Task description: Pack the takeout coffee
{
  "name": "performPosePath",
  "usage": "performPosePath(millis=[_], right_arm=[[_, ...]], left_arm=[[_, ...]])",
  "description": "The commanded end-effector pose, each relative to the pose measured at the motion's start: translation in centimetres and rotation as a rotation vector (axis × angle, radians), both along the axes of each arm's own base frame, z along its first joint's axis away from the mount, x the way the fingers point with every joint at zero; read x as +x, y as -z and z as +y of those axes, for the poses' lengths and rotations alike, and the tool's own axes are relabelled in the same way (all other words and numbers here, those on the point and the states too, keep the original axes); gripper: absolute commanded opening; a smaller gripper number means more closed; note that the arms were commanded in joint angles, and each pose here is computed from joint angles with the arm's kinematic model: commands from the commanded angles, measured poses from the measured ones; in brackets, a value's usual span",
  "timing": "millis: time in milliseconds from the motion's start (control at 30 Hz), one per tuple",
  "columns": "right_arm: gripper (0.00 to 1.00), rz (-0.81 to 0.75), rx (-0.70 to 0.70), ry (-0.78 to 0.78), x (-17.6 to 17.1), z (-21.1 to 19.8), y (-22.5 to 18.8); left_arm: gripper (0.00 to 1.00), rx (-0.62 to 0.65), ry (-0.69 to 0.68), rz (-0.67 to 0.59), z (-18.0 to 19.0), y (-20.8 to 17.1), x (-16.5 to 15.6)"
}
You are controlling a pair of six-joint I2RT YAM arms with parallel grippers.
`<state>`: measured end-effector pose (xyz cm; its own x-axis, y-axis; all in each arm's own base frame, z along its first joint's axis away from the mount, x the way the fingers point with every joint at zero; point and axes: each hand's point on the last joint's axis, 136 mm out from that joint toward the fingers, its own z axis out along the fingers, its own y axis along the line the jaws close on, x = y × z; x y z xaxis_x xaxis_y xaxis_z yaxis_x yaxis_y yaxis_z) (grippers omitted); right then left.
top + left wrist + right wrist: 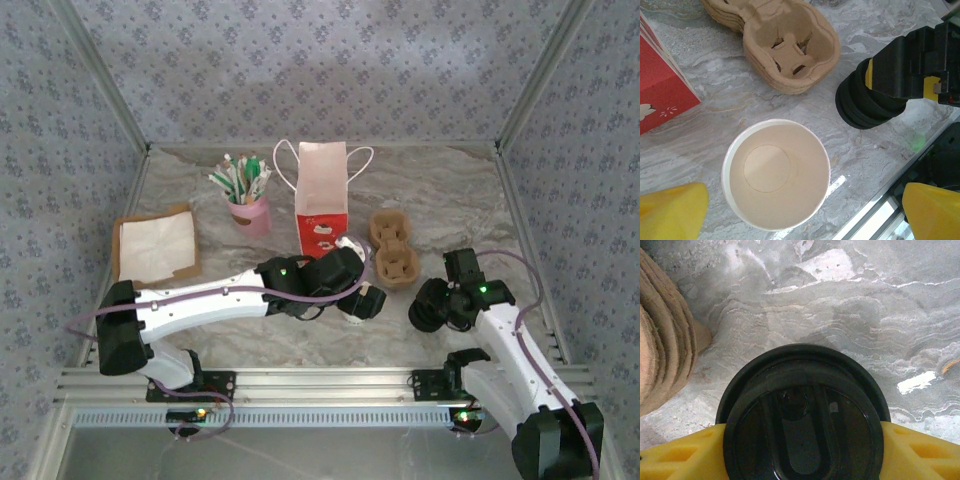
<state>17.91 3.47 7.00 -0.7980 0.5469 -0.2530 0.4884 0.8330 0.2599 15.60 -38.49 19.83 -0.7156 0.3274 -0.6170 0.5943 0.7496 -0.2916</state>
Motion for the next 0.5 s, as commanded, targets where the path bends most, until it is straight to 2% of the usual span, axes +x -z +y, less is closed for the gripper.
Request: performPosePath(millis=[0,467], right_arm=[[0.68,-0.004,-0.016,0.006,-0.2,-0.4,-0.7],[0.69,-0.016,-0.021,0.016,-0.3,-0.5,-1.7]], left_arm=[[0.99,-0.029,-0.005,-0.008,-0.1,-0.7,0.2],[0.99,-0.032,-0.009,-0.009,0.0,-0.7,0.3]])
